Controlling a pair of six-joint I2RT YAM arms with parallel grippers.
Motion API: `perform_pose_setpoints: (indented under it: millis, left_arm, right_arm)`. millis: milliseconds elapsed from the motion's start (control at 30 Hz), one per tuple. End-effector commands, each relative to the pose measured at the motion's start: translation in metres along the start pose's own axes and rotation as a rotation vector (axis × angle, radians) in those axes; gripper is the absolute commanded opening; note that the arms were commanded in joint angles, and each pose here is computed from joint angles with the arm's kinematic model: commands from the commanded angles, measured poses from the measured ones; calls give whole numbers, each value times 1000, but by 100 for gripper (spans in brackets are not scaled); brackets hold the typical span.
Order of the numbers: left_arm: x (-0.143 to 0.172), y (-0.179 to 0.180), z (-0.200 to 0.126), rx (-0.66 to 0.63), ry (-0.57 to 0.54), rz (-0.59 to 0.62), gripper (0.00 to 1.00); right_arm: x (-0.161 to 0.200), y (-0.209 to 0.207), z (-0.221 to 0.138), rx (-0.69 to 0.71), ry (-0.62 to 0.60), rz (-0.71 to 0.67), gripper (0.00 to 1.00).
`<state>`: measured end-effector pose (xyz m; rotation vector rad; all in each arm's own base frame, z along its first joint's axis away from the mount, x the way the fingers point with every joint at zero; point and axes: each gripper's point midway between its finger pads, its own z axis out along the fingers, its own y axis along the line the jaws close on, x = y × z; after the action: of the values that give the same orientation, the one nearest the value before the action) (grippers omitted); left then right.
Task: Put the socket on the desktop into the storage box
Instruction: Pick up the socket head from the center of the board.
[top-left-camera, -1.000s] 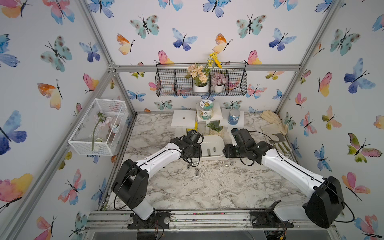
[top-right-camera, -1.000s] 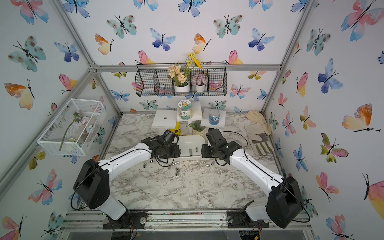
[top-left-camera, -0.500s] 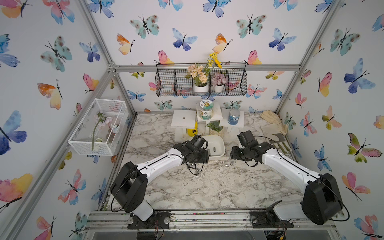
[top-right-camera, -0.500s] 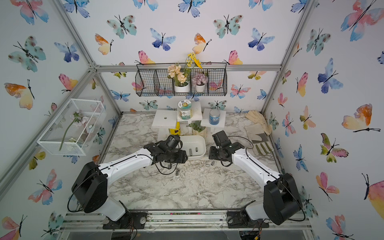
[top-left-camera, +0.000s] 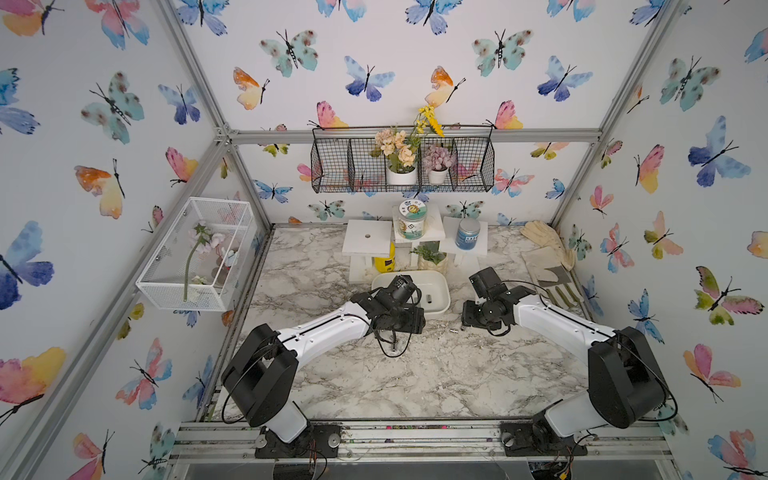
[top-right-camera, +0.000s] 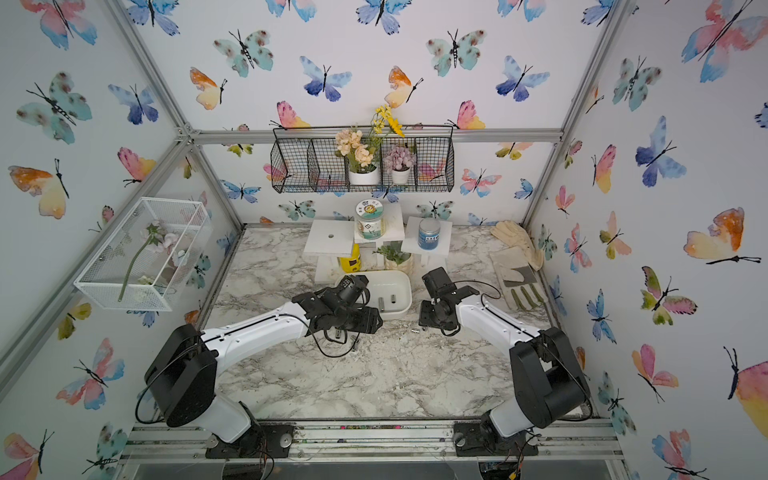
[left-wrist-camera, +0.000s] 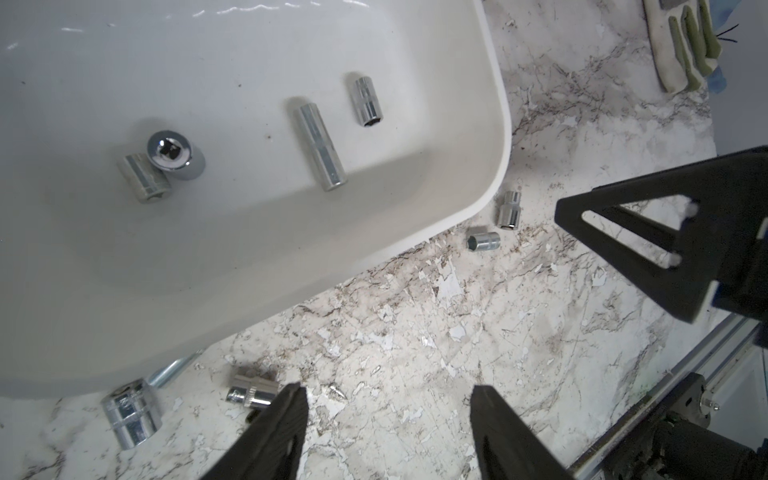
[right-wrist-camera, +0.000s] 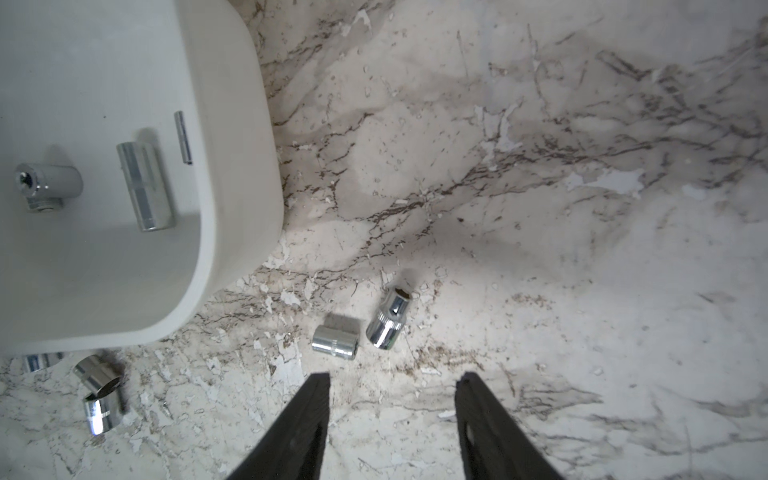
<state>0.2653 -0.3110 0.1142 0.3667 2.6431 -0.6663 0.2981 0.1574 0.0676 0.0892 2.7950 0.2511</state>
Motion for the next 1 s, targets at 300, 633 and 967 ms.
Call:
perform_pose_setpoints:
  millis: [300,633,967]
  left_arm:
    - [6,-5,-2,34,-1,29,68]
    - [8,-2,0,22,1,30,68]
    - [8,1,2,11,3,30,68]
  right_arm:
    - [11,-6,19,15,50,31,53]
    - [14,-3,33,16,97,32,47]
    - [10,-2,42,30,103,28,43]
